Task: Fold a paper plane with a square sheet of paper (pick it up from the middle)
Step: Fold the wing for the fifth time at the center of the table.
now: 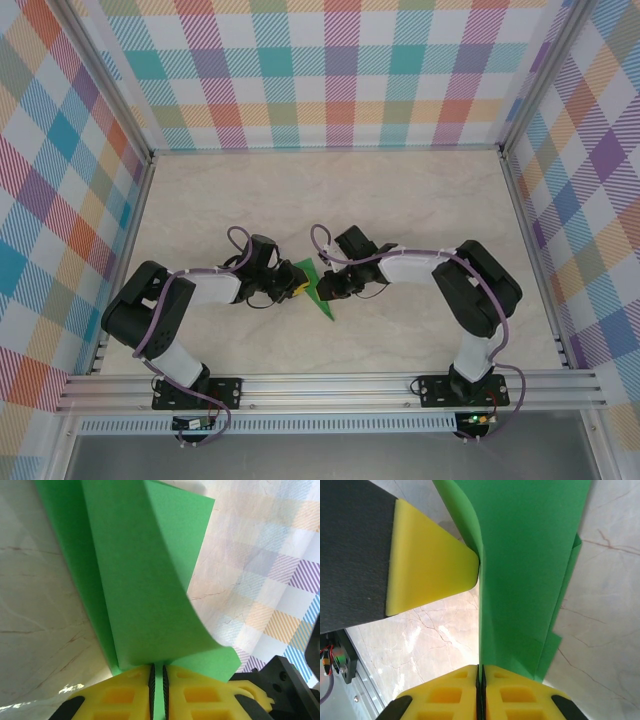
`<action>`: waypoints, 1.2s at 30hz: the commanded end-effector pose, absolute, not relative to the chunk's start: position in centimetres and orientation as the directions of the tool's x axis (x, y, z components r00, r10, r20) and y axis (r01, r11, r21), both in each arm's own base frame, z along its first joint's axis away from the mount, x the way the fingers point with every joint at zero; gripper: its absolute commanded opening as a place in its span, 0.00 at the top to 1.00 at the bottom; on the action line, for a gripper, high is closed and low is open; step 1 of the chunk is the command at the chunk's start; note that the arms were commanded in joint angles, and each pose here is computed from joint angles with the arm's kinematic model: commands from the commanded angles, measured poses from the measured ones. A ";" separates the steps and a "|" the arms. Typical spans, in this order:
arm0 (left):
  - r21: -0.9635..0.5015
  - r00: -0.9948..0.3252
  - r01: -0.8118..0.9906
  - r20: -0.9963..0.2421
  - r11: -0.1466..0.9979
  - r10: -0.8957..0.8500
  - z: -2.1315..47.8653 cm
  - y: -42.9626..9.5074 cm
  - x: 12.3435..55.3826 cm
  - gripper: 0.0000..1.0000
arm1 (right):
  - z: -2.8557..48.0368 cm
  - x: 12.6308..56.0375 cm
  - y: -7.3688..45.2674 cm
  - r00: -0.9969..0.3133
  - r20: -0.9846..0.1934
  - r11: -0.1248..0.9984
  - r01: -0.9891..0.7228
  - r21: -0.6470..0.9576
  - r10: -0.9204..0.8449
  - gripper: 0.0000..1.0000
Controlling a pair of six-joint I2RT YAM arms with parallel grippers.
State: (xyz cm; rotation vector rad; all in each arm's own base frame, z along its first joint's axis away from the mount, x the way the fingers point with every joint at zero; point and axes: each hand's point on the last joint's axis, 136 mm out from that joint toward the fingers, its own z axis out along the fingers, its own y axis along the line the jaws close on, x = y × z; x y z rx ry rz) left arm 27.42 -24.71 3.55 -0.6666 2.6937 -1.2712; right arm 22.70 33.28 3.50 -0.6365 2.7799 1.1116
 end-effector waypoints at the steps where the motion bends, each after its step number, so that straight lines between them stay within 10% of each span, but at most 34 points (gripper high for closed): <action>1: -0.760 -0.914 -0.326 0.100 0.562 -0.394 4.2 -25.1 26.9 0.85 | 2.9 22.2 33.5 -0.906 -0.214 0.623 -0.408 0.667 -0.365 0.89; 23: -0.747 -0.909 -0.342 0.109 0.570 -0.402 3.5 -25.3 27.5 0.85 | 2.6 22.8 33.5 -0.890 -0.230 0.637 -0.445 0.629 -0.395 0.77; 36: -0.766 -0.917 -0.319 0.101 0.558 -0.387 4.3 -25.4 27.1 0.86 | 1.5 22.8 33.4 -0.901 -0.194 0.656 -0.417 0.629 -0.387 0.91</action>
